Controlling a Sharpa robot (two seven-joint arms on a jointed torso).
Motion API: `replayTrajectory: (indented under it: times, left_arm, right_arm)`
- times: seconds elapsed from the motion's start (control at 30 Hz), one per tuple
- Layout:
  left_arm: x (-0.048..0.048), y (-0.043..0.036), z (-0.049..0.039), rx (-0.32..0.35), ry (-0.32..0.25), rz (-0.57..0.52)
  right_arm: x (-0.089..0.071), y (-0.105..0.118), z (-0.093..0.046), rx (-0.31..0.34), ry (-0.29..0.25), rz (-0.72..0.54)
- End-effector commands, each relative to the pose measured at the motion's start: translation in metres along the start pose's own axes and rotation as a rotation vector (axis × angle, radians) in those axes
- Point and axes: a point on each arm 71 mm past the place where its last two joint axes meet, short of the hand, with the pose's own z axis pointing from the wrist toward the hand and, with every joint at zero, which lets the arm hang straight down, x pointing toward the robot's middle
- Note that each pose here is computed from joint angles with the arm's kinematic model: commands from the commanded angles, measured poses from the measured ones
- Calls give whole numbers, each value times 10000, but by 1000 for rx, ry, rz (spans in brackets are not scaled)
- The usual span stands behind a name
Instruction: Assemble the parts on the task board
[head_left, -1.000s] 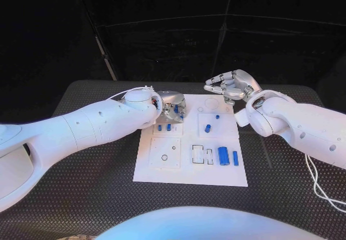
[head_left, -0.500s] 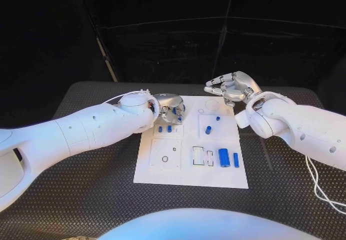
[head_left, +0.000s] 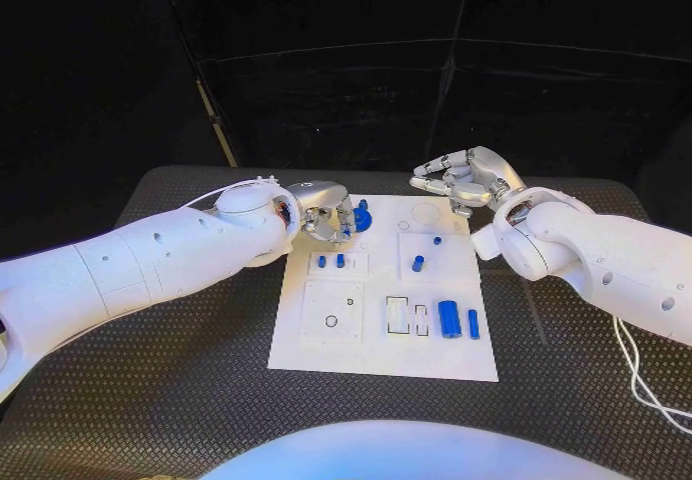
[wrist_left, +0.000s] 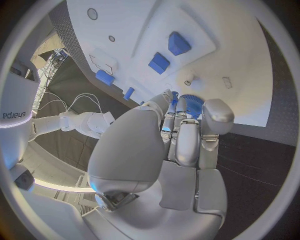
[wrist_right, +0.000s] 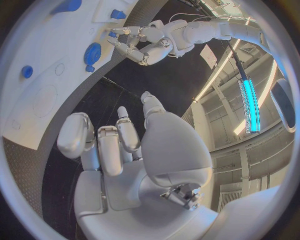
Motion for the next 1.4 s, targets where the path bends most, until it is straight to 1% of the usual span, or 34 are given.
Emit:
replayTrajectory:
  times: [0.03,0.2,0.33,0.53,0.8,1.2,1.4]
  left_arm:
    - [-15,28,-45,-16,-9,-26]
    - [6,118,-123,-40,3,-29]
    - [37,159,-160,-51,13,-32]
    - [61,169,-163,-57,18,-39]
    - [73,184,-138,-67,11,-42]
    - [100,159,-92,-65,14,-44]
    - [107,179,-86,-73,18,-44]
  right_arm:
    - [0,19,2,-14,5,0]
    - [-4,16,0,-13,5,-1]
    - [-6,14,0,-13,4,-1]
    - [-3,14,2,-13,4,-1]
    - [-3,14,2,-13,4,-1]
    - [-5,15,-2,-12,5,-1]
    - [-7,14,-4,-11,5,-1]
